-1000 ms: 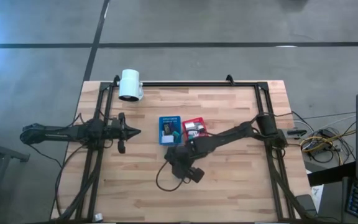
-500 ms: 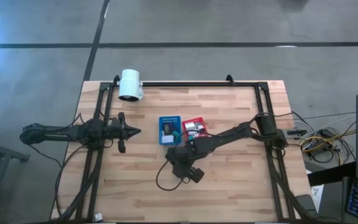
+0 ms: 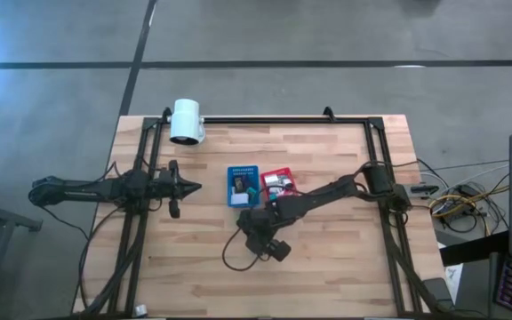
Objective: Pick & Place Office items
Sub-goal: Put the blue charger adapter into the red bin
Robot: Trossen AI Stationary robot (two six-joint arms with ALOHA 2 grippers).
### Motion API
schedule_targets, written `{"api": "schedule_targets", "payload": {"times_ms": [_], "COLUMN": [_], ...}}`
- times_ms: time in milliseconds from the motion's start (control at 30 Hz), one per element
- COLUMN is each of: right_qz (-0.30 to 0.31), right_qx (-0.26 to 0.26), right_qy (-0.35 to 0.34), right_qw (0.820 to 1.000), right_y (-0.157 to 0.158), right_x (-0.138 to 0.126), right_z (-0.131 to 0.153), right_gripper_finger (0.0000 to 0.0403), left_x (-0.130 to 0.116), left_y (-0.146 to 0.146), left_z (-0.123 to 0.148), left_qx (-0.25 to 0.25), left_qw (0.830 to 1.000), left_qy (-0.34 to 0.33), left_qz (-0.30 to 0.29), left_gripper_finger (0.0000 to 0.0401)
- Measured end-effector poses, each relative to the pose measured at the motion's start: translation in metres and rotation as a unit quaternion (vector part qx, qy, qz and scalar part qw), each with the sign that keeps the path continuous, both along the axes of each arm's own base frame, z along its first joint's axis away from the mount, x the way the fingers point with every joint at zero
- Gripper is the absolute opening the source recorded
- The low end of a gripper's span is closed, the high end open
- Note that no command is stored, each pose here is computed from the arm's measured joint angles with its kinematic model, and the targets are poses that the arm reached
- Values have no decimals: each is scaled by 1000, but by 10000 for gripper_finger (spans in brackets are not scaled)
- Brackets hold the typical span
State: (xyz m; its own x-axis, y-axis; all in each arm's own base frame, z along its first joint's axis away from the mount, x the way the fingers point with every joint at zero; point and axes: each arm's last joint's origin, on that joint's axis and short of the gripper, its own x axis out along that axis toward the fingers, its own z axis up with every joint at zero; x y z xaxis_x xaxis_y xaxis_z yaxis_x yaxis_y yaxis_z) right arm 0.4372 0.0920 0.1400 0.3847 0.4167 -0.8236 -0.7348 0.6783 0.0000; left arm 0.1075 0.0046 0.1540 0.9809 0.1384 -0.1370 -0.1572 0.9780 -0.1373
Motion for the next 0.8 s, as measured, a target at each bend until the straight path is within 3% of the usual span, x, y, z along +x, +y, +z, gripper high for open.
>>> {"api": "schedule_targets", "payload": {"times_ms": [800], "right_qz": [-8], "right_qx": [14], "right_qy": [19], "right_qw": [1000], "right_y": [-4], "right_x": [-1], "right_z": [-4], "right_gripper_finger": [148], "left_x": [0], "left_y": [0], "left_z": [0], "left_qx": [0], "left_qw": [1000], "left_qy": [2], "left_qz": [0], "left_gripper_finger": [9]}}
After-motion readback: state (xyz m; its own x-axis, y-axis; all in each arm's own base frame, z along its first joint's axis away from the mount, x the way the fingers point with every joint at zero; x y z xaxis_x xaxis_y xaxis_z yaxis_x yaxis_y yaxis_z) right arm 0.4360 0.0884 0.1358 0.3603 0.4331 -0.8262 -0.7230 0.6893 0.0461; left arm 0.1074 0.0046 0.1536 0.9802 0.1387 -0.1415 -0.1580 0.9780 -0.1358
